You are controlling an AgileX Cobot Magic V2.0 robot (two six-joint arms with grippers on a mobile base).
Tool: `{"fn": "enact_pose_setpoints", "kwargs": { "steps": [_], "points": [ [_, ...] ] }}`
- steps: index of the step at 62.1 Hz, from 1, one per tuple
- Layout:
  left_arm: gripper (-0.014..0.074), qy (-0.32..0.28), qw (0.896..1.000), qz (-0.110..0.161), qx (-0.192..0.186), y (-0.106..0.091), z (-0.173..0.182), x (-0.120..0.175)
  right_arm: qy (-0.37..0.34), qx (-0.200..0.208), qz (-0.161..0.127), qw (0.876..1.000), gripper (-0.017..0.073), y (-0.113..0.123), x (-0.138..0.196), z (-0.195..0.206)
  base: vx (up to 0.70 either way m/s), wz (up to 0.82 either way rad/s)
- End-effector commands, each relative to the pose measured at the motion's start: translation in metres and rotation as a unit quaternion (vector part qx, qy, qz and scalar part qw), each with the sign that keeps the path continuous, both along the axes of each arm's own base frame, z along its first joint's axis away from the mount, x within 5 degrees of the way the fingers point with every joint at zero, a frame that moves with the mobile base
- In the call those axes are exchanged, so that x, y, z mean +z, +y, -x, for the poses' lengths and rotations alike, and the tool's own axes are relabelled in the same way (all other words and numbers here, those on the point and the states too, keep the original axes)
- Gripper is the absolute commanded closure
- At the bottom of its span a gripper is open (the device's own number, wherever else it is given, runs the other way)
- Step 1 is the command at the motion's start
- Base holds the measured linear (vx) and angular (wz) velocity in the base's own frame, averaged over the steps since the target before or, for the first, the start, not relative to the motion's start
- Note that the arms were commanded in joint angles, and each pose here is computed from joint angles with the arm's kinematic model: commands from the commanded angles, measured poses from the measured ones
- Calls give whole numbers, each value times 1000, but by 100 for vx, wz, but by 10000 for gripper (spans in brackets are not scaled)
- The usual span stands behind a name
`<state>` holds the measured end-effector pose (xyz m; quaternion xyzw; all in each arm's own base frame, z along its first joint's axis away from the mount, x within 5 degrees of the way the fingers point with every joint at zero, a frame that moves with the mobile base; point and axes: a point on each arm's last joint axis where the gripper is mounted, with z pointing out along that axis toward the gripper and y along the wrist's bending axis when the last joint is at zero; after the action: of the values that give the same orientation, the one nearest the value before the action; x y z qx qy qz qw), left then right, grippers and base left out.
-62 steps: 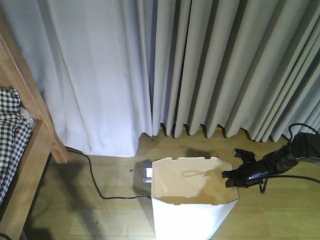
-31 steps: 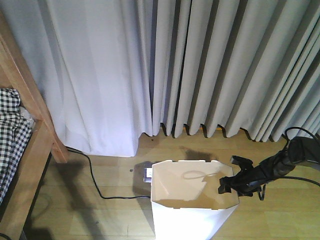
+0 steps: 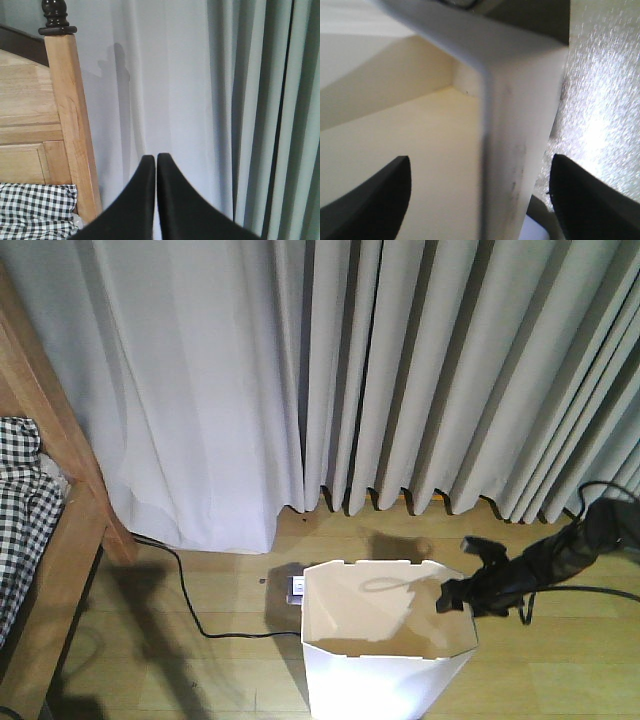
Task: Move trash bin to bedside with robot
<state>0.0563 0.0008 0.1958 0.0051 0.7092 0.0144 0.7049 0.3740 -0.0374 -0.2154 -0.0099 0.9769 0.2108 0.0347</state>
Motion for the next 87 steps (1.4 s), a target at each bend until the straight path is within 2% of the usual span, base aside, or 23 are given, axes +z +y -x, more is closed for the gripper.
{"fn": "enact_pose_setpoints", "kwargs": {
  "steps": [1,7,17,27,33,42,51,63,76,82,87],
  "points": [
    [600,-35,999,11,-4,-1,0,3,-57,5,4,998,8,-4,51,-27,0,0],
    [600,-35,999,11,-4,-1,0,3,-79,-8,28,996,8,-7,83,-27,0,0],
    [600,-35,999,11,-4,-1,0,3,-114,-14,94,989,8,-14,146,-10,0,0],
    [600,-35,999,11,-4,-1,0,3,-170,19,110,979,8,-9,230,10,0,0],
    [600,-35,999,11,-4,-1,0,3,-219,9,133,967,8,-9,286,23,0,0],
    [600,-35,999,11,-4,-1,0,3,-303,-14,165,938,8,-9,362,45,0,0],
    [600,-35,999,11,-4,-1,0,3,-399,-30,194,896,8,-4,433,76,0,0],
    [600,-35,999,11,-4,-1,0,3,-506,-53,203,837,8,8,499,134,0,0],
    [600,-35,999,11,-4,-1,0,3,-580,-81,193,787,8,23,520,204,0,0],
    [600,-35,999,11,-4,-1,0,3,-594,-87,180,779,8,31,514,222,0,0],
    [600,-35,999,11,-4,-1,0,3,-603,-58,172,777,8,41,505,232,0,0]
  ]
}}
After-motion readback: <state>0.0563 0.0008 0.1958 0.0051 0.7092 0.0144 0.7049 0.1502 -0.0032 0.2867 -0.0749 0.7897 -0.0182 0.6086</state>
